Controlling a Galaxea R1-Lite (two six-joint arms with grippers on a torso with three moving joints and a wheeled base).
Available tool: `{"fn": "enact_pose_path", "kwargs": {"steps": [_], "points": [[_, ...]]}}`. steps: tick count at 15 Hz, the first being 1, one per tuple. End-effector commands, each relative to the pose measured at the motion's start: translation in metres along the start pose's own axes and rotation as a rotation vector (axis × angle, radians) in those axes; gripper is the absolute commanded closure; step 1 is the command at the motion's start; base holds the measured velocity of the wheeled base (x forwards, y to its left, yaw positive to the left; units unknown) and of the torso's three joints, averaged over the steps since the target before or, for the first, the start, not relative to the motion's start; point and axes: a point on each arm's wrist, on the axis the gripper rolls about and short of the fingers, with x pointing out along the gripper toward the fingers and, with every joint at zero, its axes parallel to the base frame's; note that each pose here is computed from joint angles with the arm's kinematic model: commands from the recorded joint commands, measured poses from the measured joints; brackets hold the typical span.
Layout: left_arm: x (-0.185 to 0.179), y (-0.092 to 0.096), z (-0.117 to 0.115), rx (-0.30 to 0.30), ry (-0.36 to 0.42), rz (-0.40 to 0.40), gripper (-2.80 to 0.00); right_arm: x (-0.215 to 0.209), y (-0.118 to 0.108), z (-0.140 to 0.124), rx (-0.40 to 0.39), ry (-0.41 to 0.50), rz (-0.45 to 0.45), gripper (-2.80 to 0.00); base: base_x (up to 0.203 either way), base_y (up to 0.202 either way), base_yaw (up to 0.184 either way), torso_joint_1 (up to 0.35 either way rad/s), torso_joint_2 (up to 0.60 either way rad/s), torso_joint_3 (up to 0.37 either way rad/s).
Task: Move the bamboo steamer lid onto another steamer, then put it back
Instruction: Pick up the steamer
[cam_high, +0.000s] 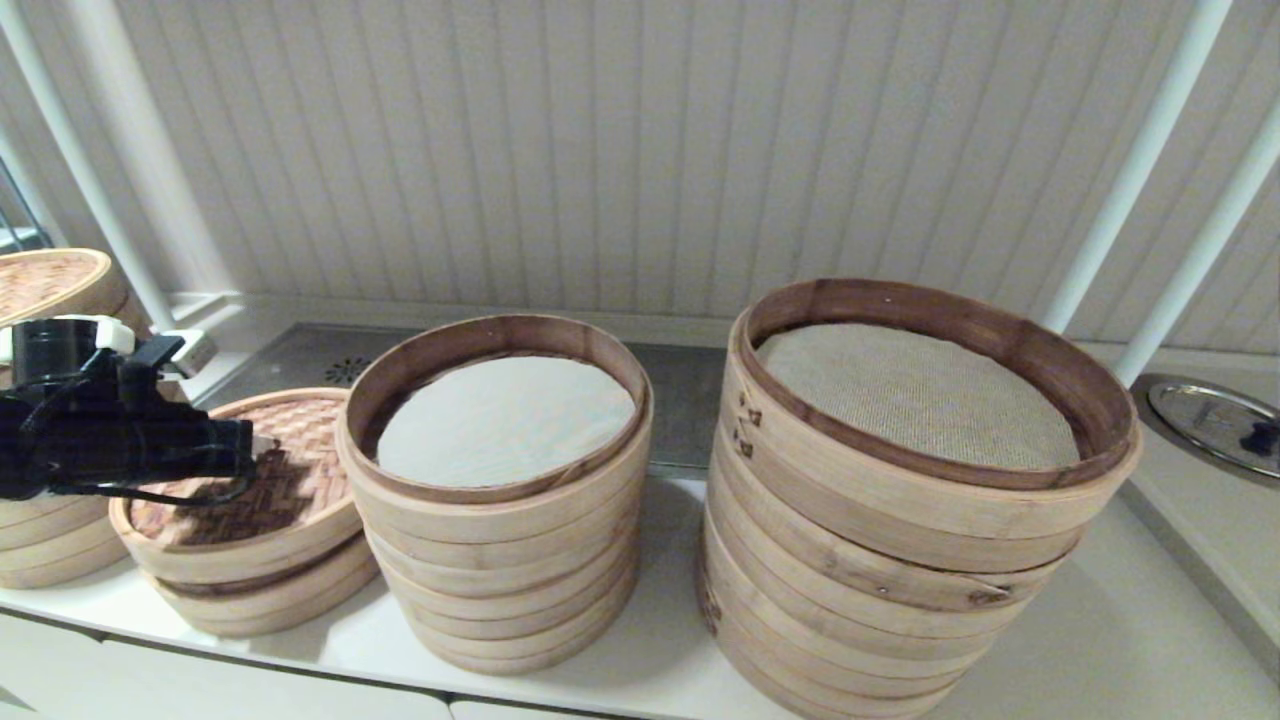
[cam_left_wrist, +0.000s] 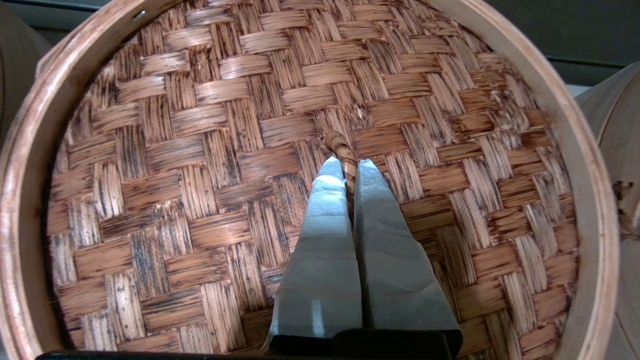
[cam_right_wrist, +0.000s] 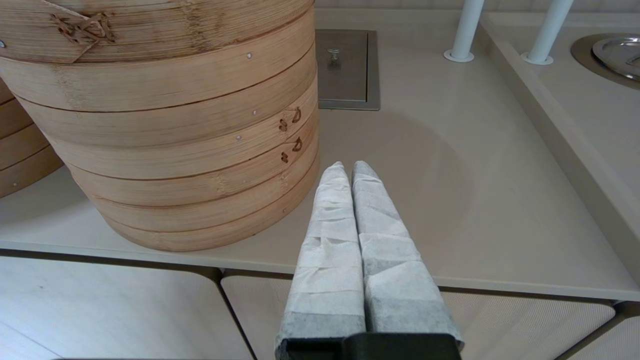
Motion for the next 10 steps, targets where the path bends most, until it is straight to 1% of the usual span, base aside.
{"fn": "enact_pose_path", "kwargs": {"steps": [1,10], "points": [[-0.0049,-0.0006,0.0038,-0.001,-0.019,0.003,0.00,0.0003,0.0000,-0.0008,0.000,0.003,0.000,0.00,0.000,0.000,0.000,0.000,0.00,0.000],[-0.0137,-0.0024,0.0063,-0.020,-0.036,0.007,0.00,0.0003,0.0000,-0.0008,0.000,0.003,0.000,0.00,0.000,0.000,0.000,0.000,0.00,0.000]]}}
